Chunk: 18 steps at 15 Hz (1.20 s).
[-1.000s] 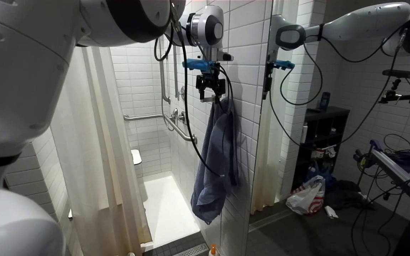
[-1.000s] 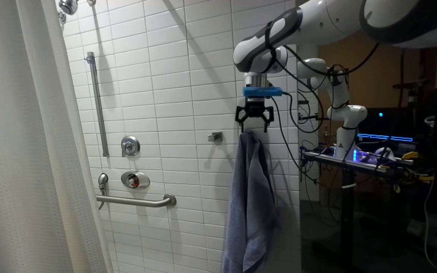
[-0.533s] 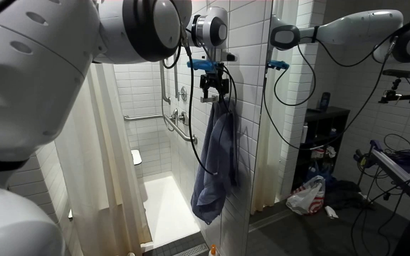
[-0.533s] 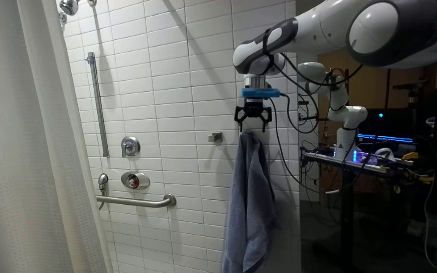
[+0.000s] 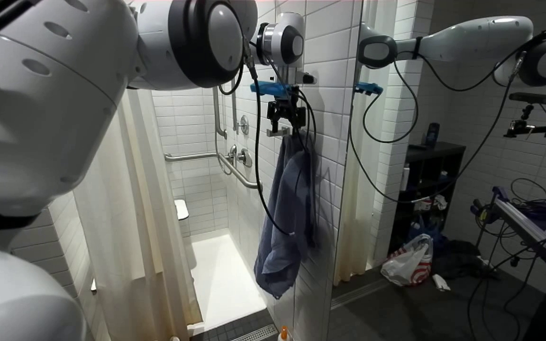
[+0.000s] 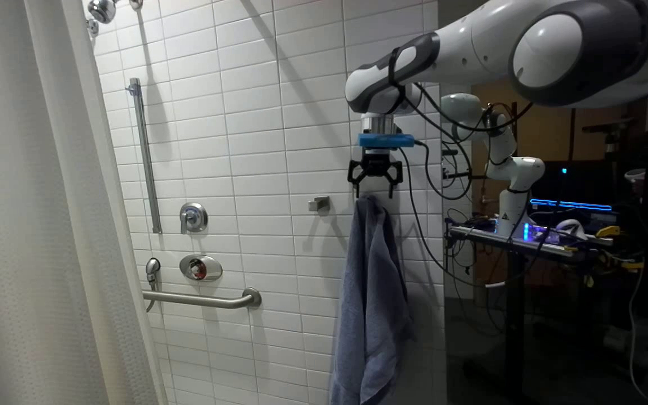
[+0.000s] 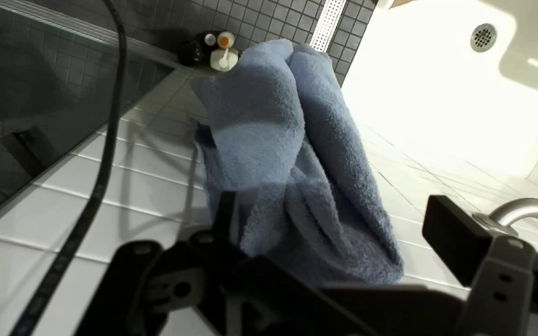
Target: Move the towel to the left.
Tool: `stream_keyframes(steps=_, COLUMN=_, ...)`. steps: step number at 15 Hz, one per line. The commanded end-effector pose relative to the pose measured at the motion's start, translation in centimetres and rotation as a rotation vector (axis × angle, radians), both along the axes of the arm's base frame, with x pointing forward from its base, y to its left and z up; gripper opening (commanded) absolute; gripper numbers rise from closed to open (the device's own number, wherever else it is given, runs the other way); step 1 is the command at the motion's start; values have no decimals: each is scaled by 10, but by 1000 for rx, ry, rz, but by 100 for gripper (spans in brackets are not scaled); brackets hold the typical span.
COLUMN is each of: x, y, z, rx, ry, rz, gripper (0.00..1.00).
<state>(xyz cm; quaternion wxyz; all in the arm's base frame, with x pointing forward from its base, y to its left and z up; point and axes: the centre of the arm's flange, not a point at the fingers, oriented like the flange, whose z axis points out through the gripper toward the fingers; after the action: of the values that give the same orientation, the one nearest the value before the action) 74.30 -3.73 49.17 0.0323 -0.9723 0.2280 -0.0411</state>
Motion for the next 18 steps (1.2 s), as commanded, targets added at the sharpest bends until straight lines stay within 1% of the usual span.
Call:
stream_keyframes(steps=1, x=11, y=0, z=-2, rx=4, ry=17, rz=4, gripper=100)
stream_keyframes(steps=9, x=27, y=1, z=-16, rx=-6, ry=41, rz=21, gripper=100)
stream_keyframes(steps=13, x=29, y=-4, z=-27, rx=-1, ry=90, rz=28, gripper=100)
stream_keyframes(steps=18, x=27, y=-21, z=-37, rx=-71, ry=117, rz=5, gripper=100)
